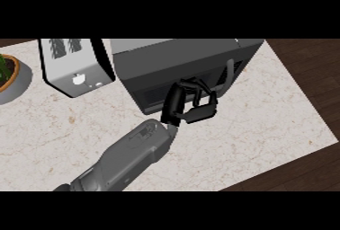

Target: Pick up the milk, place it into the microwave and close the microwave

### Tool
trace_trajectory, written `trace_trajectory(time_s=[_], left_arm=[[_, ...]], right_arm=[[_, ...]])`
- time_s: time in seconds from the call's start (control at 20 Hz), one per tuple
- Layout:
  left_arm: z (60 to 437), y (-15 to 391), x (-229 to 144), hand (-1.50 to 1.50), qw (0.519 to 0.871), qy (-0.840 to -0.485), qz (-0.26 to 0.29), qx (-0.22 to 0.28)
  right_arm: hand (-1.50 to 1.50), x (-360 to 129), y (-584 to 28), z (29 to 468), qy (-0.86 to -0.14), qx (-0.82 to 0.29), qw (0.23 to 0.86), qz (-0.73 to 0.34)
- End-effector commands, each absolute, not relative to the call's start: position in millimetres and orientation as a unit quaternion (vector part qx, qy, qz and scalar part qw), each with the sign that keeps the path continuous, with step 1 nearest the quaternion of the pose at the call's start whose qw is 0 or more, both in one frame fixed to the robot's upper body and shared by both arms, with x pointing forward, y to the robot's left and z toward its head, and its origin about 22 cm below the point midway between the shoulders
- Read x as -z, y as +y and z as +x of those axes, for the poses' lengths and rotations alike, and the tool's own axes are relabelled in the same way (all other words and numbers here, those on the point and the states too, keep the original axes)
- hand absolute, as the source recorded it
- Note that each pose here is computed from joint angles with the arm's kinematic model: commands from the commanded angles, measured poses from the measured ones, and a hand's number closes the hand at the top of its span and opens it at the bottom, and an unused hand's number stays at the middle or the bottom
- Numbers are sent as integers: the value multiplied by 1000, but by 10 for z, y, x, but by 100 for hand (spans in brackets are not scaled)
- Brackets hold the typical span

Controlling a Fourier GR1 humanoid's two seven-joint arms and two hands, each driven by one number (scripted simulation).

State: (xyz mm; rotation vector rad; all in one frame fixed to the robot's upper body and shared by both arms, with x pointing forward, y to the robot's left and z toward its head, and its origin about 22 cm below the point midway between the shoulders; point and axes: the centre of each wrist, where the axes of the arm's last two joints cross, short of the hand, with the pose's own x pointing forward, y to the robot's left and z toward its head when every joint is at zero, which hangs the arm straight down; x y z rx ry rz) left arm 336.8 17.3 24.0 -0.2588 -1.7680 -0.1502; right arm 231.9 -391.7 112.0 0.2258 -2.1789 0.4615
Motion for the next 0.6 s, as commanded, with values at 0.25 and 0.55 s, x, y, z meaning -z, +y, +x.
trace_trajectory(time_s=[0.25,0.55], left_arm=[[3581,171,-424,150,600,-791,-111,38],[3605,178,-419,150,596,-795,-112,29]], right_arm=[[-150,-1299,-4034,2398,-877,-189,434,80],[-150,-1424,-4160,2415,-878,-194,432,69]])
